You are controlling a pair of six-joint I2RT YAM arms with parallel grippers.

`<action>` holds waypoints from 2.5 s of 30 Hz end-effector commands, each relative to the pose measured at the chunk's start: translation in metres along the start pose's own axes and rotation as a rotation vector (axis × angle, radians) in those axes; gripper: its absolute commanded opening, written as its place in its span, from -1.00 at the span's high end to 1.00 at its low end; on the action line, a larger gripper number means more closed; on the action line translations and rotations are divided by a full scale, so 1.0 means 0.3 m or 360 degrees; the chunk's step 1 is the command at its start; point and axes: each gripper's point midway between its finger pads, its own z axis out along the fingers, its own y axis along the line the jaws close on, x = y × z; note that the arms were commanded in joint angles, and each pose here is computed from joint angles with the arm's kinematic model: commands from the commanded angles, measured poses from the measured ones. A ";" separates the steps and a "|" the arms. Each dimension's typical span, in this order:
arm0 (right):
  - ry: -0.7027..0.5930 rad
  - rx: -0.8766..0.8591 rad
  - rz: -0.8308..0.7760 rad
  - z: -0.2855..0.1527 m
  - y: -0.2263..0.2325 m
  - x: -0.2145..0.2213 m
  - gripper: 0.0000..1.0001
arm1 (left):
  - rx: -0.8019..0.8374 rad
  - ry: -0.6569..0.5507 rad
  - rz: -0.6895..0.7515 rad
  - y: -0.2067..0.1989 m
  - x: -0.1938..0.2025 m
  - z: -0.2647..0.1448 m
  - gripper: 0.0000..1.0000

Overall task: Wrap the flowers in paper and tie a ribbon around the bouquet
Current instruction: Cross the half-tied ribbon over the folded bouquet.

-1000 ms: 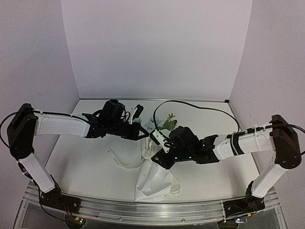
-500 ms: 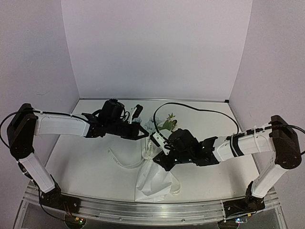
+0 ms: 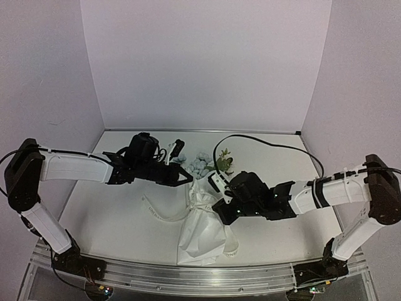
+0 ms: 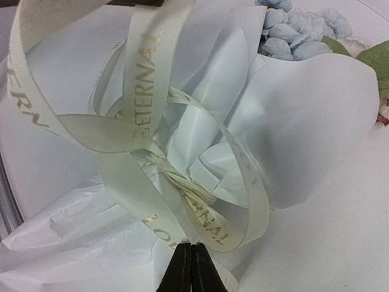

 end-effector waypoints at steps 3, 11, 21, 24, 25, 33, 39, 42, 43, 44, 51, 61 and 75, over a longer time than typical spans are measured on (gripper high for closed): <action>-0.0006 0.0172 0.0097 -0.051 -0.051 -0.036 1.00 | 0.0235 -0.0136 0.0133 -0.119 -0.056 -0.073 1.00; 0.0017 0.0207 0.0315 -0.018 -0.043 -0.082 1.00 | 0.0475 0.0003 0.0263 -0.189 0.024 -0.075 1.00; 0.0065 0.0122 0.0514 0.036 0.005 -0.096 1.00 | 0.0545 0.0081 0.0381 -0.236 0.091 -0.061 1.00; 0.0070 0.0165 0.0549 0.049 -0.011 -0.084 1.00 | 0.0565 0.0113 0.0428 -0.263 0.116 -0.048 1.00; 0.0068 0.0181 0.0557 0.053 -0.017 -0.082 1.00 | 0.0569 0.0123 0.0445 -0.271 0.123 -0.043 0.99; -0.0006 0.0225 0.0658 0.106 -0.044 -0.093 1.00 | 0.0573 0.0292 0.0560 -0.319 0.225 0.017 0.97; -0.0072 0.0213 0.0714 0.117 -0.064 -0.101 1.00 | 0.0505 0.0394 0.0591 -0.302 0.270 0.051 0.78; -0.0094 0.0208 0.0714 0.115 -0.068 -0.099 1.00 | 0.0463 0.0407 0.0598 -0.289 0.273 0.055 0.53; -0.0096 0.0205 0.0715 0.116 -0.068 -0.098 1.00 | 0.0455 0.0413 0.0596 -0.288 0.274 0.054 0.42; -0.0100 0.0200 0.0716 0.116 -0.068 -0.098 1.00 | 0.0449 0.0414 0.0595 -0.288 0.271 0.054 0.33; -0.0095 0.0194 0.0690 0.115 -0.068 -0.092 1.00 | 0.0468 0.0377 0.0621 -0.324 0.241 0.025 0.01; -0.0089 0.0161 0.0684 0.111 -0.058 -0.095 1.00 | -0.0099 0.0058 0.0544 -0.153 0.080 -0.011 0.09; -0.0130 0.0129 0.0713 0.087 -0.051 -0.109 1.00 | -0.0234 0.0273 0.0421 -0.007 0.140 0.075 0.09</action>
